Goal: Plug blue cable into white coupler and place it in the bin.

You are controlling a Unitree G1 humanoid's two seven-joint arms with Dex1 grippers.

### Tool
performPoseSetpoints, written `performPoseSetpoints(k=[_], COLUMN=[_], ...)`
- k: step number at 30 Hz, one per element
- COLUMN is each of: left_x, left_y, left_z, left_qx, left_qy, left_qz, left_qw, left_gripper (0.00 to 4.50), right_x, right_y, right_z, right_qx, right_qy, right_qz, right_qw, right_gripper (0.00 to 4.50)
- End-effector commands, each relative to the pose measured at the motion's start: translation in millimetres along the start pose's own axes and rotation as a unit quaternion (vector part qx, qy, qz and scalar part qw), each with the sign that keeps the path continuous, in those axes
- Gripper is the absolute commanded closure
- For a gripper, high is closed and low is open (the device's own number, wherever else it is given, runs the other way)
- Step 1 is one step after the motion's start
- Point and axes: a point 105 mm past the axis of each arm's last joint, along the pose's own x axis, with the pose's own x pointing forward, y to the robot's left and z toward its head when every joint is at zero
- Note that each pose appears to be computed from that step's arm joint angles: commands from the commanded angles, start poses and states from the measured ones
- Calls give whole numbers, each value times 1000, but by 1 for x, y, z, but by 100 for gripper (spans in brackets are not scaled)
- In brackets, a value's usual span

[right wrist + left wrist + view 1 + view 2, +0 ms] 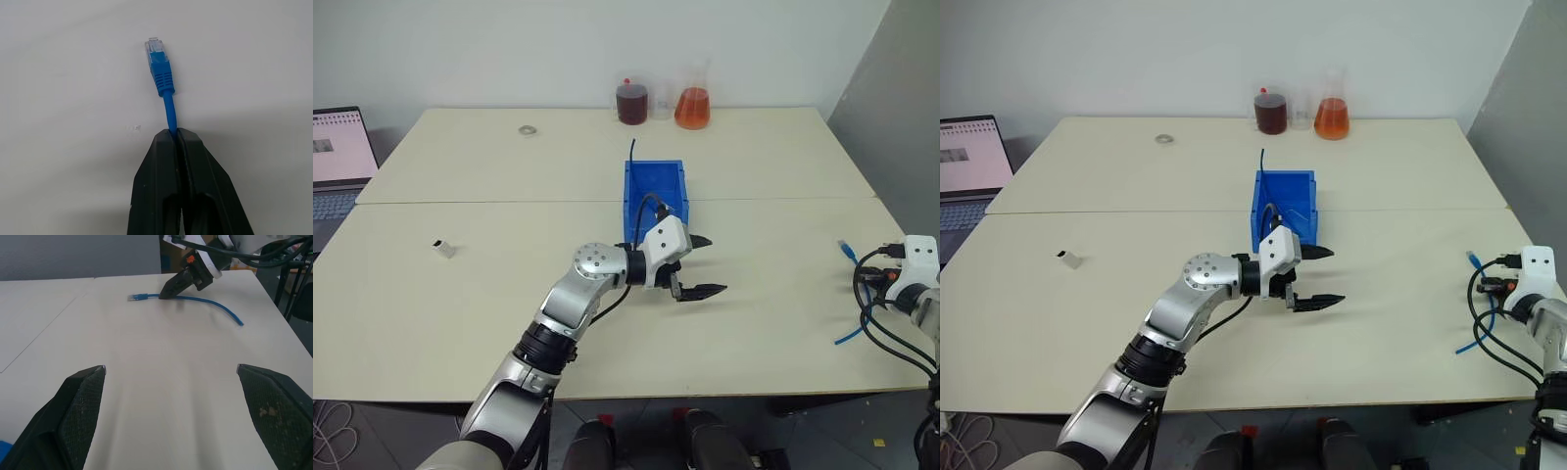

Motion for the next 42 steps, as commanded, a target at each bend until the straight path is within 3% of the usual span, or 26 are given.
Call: performPoseSetpoints(k=[1, 10, 16, 23, 31, 37, 42], left_x=[-25, -93, -135, -171, -185, -179, -180], left_y=[5, 3, -25, -56, -87, -103, -97], left_z=[15, 9, -16, -46, -67, -72, -74], left_qx=[19, 6, -33, -95, -140, -160, -158], left_qy=[-21, 12, 42, 76, 89, 86, 80], left_qz=[21, 70, 191, 344, 445, 465, 483], left_qw=[999, 997, 980, 931, 880, 867, 858], left_gripper=[0, 0, 0, 0, 0, 0, 0], right_x=[-14, -34, -36, -26, 1, 13, 24], right_y=[31, 117, 206, 264, 330, 349, 350], right_z=[21, 55, 57, 56, 44, 24, 13], right_qx=[-90, -235, -281, -306, -366, -393, -410], right_qy=[-16, -32, -55, -70, -82, -58, -37], right_qz=[103, 313, 446, 500, 524, 543, 543], right_qw=[990, 920, 848, 808, 765, 740, 731], right_gripper=[448, 448, 448, 448, 448, 448, 448])
